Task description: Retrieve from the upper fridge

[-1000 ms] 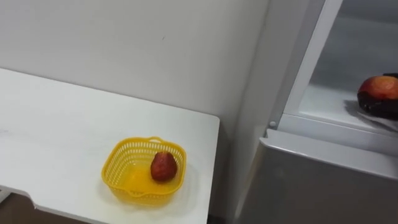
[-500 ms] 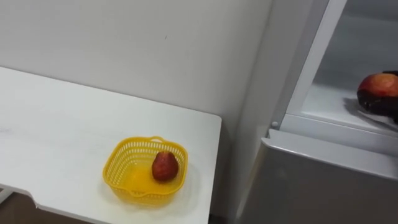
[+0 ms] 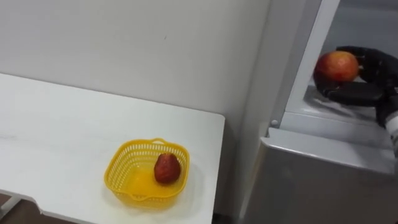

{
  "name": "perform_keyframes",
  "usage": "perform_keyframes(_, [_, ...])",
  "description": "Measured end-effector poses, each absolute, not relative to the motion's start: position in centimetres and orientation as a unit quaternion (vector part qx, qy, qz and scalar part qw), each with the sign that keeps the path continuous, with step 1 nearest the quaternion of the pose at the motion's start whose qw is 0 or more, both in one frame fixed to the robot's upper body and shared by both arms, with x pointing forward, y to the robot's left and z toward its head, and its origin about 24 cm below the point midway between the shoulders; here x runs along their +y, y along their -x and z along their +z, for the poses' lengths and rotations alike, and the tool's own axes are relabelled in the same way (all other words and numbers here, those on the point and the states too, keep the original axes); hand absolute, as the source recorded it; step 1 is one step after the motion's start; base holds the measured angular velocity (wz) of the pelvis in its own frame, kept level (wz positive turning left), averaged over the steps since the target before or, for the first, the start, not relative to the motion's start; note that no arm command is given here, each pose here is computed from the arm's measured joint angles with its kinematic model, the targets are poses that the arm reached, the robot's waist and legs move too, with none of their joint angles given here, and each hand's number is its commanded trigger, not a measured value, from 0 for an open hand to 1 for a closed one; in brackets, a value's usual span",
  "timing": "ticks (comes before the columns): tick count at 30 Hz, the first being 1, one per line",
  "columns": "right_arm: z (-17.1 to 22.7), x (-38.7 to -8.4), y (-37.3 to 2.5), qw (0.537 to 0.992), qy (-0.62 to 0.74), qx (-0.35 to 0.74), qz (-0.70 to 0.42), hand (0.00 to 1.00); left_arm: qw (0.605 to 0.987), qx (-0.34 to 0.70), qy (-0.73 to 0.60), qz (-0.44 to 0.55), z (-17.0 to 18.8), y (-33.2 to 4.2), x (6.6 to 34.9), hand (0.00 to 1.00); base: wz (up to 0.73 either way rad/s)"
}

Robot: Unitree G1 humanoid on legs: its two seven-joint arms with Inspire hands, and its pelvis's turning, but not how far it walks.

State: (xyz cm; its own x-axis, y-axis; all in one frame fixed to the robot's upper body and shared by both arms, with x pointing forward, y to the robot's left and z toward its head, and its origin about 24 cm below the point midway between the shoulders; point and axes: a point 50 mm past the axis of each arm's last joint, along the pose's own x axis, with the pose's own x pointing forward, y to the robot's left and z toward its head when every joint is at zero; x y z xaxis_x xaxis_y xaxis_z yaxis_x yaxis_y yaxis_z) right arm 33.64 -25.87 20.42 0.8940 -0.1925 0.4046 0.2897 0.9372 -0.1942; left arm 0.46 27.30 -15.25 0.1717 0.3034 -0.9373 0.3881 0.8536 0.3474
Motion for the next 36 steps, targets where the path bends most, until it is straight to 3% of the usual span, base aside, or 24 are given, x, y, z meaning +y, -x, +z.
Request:
perform_keyframes(8, [20.1, -22.0, -28.8, 0.947, 0.111, -0.283, -0.098, 1.0, 0.733, 0.628, -0.259, -0.024, -15.4, -1.0, 26.6, 0.0, -0.05])
perform_keyframes(17, [21.0, -19.9, -26.2, 0.93, 0.074, -0.35, -0.084, 1.0, 0.739, 0.627, -0.244, -0.032, -15.8, -0.8, 25.3, 0.0, -0.06])
perform_keyframes(21, [21.7, -18.7, -24.3, 0.903, 0.133, -0.403, -0.068, 1.0, 0.745, 0.618, -0.248, -0.04, -15.9, -1.8, 25.1, 0.0, -0.06])
perform_keyframes(36, [19.7, -12.4, -23.5, 0.879, 0.223, -0.415, 0.077, 1.0, 0.735, 0.615, -0.267, -0.104, -16.6, -2.7, 24.0, 0.0, -0.05])
